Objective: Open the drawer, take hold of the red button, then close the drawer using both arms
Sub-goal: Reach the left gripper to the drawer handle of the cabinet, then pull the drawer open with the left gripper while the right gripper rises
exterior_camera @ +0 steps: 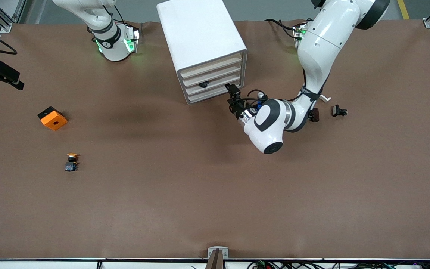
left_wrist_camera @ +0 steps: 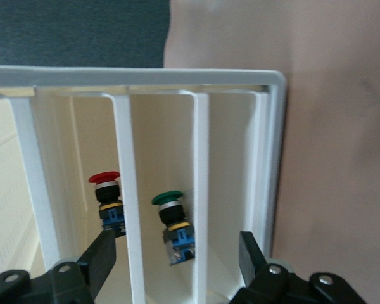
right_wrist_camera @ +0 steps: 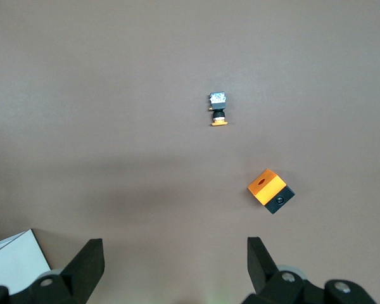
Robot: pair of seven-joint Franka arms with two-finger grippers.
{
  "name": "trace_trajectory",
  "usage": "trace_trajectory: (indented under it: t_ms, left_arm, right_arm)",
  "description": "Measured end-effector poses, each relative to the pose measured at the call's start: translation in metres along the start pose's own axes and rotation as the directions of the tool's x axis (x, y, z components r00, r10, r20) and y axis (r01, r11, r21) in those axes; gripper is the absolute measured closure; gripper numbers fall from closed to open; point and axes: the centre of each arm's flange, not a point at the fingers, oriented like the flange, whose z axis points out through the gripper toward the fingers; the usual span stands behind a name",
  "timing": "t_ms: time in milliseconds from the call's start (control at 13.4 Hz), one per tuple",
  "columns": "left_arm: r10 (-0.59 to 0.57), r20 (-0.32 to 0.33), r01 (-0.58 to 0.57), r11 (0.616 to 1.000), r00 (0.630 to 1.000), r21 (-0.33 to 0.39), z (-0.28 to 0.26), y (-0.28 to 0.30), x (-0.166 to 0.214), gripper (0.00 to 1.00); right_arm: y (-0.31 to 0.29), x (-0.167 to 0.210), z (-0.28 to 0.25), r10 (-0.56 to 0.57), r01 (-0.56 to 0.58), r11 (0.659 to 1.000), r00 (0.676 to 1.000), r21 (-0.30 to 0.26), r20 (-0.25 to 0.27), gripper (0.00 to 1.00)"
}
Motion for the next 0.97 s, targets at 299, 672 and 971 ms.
trace_trajectory:
  t_ms: [299,672,971]
  left_arm:
    - [-0.004,-0.022,0.005,0.998,1.000,0.058,0.023,-0.008,-0.008,0.26]
    - [0.011,-0.041,-0.007,0.996,0.999,0.092,0.052,-0.019,-0.021,0.37]
    - [0.017,-0.069,-0.010,0.995,0.997,0.099,0.072,-0.021,-0.026,0.51]
  right_arm:
    - [-0.001,0.000,0.001,-0.001,0.001,1.000,1.000,0.000,0.003,0.00]
    - [-0.005,0.017,0.031,-0.003,0.002,1.000,0.998,0.029,0.061,0.00]
    - [-0.011,0.042,0.076,-0.005,-0.004,0.998,0.992,0.064,0.128,0.00]
